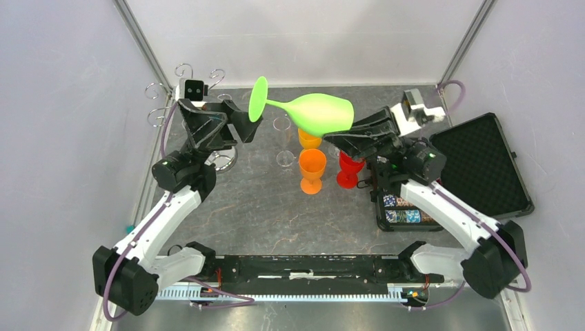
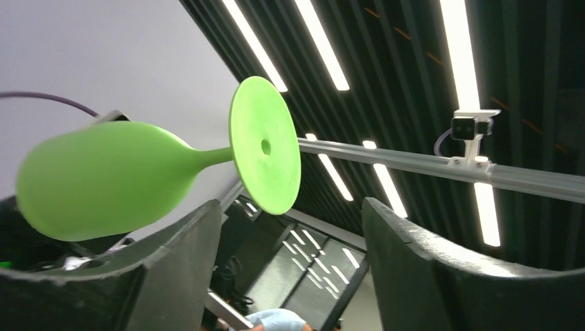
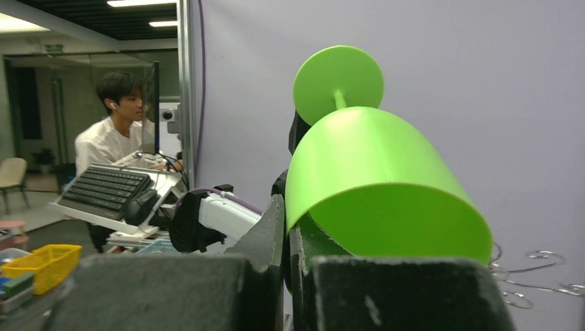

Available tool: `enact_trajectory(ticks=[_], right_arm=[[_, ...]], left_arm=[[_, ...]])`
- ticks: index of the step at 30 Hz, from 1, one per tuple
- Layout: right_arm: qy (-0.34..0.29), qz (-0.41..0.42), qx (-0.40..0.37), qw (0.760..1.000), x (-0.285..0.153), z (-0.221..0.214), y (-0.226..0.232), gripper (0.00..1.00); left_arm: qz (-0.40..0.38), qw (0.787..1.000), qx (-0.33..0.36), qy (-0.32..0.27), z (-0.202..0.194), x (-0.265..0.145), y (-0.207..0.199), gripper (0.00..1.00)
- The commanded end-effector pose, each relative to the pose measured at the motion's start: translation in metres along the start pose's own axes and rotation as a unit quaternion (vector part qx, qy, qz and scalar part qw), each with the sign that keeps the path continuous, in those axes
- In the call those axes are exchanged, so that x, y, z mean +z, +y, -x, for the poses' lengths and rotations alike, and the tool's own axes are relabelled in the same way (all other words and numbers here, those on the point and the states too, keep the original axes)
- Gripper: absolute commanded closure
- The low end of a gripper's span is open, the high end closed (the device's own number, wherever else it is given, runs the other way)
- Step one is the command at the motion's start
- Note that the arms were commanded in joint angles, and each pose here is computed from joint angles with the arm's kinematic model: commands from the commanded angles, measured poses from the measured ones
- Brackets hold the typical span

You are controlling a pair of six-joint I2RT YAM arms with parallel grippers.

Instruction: Take the wine glass off the wine glass rack

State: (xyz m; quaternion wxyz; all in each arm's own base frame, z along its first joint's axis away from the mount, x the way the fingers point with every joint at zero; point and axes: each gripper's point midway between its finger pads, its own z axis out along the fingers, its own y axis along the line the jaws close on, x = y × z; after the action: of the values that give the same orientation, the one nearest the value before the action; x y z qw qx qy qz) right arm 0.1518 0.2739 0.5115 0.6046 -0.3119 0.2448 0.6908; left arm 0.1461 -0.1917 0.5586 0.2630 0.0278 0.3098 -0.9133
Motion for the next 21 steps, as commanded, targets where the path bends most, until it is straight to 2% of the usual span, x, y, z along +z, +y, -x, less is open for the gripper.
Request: enact_trajectory(ticks=[1,4,8,11,13,14,18,21], right_arm=[[-0.02,-0.034,-0.112,0.993,-0.003,0.027,0.01,1.0],[0.011,-0.12,-0.13,0.984,-0.016,0.024,-0.01,1.0],[0.075,-0.24,-0.152,0.956,-0.044,0.014,-0.041,1.0],[0.15,-0.278,-0.145,0.938,-0.061,-0.004,-0.051,1.0],[0.2,-0.276,-0.132,0.931,-0.068,-0.019,-0.052,1.0],[0.221,-0.273,-0.129,0.927,-0.071,-0.026,-0.052,1.0],[0.303,-0.264,-0.107,0.909,-0.09,-0.058,-0.055,1.0],[0.342,-0.274,-0.082,0.895,-0.104,-0.084,-0.059,1.0]], left_arm=[[0.036,0.998,0.041,0.009,-0.011,-0.001,0.003,0.14],[0.081,0.994,0.076,-0.005,-0.008,-0.008,0.019,0.0],[0.147,0.981,0.126,-0.014,-0.005,-0.017,0.041,0.0],[0.216,0.96,0.176,-0.004,-0.002,-0.023,0.052,0.0],[0.289,0.929,0.232,0.008,0.003,-0.026,0.054,0.0],[0.33,0.904,0.271,0.011,0.007,-0.03,0.051,0.0],[0.446,0.796,0.408,-0.038,0.038,-0.059,0.024,0.0],[0.488,0.739,0.459,-0.076,0.053,-0.081,0.005,0.0]])
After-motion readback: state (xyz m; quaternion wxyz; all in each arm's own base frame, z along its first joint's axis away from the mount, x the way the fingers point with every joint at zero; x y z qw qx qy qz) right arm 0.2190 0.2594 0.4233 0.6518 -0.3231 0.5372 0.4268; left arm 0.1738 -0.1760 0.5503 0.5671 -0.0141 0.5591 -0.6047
